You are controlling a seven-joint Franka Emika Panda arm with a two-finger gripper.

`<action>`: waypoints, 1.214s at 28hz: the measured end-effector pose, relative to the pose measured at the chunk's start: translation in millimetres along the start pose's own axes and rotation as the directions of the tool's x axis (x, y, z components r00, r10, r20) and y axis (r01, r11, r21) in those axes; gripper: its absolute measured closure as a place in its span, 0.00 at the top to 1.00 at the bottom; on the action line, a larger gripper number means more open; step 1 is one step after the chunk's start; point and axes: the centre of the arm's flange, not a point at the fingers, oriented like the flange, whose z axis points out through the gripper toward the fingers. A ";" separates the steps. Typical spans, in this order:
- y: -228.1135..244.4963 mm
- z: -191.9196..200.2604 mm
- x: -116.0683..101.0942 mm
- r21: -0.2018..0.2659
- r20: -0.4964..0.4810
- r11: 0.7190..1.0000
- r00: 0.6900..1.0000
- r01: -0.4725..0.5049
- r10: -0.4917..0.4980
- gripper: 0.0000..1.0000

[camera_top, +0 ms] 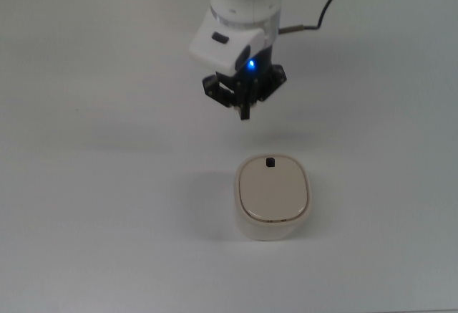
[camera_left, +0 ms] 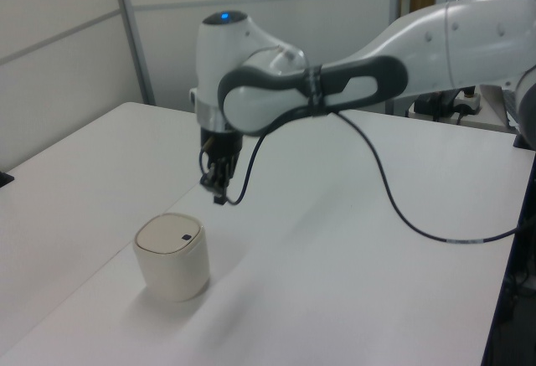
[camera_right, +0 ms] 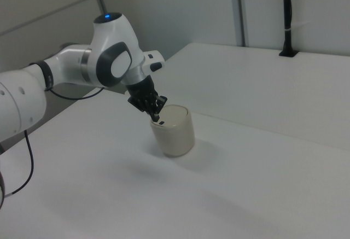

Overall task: Open the trash can
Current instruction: 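Lower the gripper and press down on the lid's dark button, then lift the gripper up off the lid as it springs open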

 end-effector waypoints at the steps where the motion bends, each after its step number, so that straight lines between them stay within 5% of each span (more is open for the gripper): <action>1: -1.6 5.1 3.1 0.001 -0.015 1.000 1.000 0.000 0.000 0.01; 11: -5.7 48.6 24.8 0.008 -0.124 1.000 0.992 0.003 -0.002 0.01; 34: -37.4 78.3 34.7 0.022 -0.161 0.999 0.986 0.040 -0.036 0.01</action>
